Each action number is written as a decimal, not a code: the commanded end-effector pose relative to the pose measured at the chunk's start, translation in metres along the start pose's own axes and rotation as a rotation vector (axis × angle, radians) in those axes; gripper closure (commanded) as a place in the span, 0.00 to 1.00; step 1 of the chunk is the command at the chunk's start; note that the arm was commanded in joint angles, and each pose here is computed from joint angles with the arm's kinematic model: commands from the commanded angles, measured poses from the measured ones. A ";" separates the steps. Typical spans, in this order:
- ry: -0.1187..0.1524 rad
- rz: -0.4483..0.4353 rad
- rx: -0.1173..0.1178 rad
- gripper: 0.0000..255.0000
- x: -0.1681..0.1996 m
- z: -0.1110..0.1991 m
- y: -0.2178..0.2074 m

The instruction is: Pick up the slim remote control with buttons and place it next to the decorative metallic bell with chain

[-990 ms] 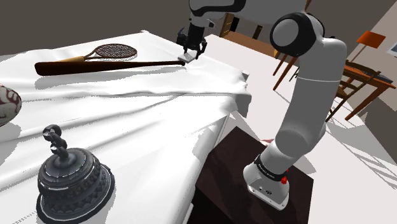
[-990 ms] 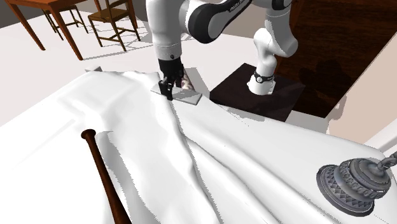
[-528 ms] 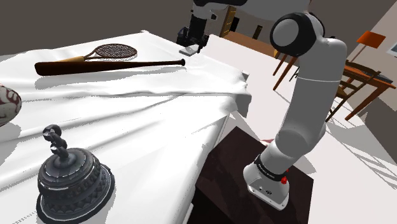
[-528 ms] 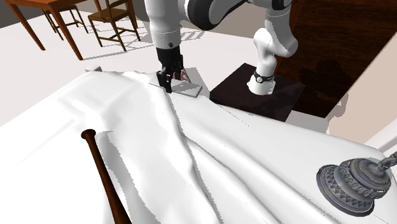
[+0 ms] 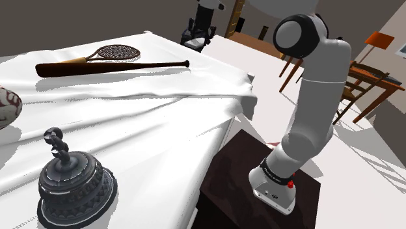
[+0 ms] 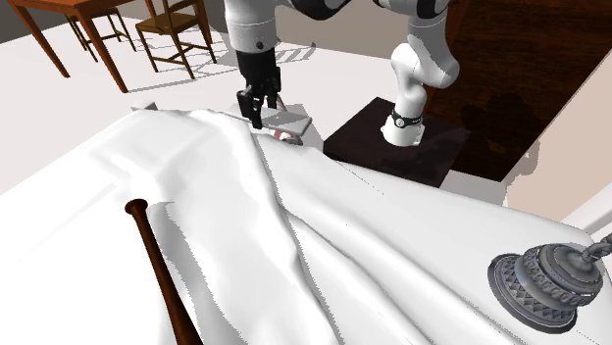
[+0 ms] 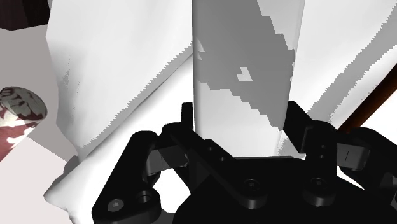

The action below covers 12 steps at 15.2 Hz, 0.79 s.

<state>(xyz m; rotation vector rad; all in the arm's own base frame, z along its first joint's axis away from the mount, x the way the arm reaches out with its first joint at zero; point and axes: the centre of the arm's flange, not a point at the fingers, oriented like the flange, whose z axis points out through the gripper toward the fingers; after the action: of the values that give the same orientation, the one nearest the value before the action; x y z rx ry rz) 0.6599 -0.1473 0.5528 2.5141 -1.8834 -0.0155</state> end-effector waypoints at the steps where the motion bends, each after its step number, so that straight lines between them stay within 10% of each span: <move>1: 0.000 0.000 0.000 1.00 -0.001 -0.009 0.001; 12: 0.000 0.000 0.000 1.00 -0.090 -0.026 0.025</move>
<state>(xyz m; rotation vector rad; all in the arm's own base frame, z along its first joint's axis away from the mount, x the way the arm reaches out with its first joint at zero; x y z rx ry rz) 0.6174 -0.0770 0.5816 2.5148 -1.8823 -0.0160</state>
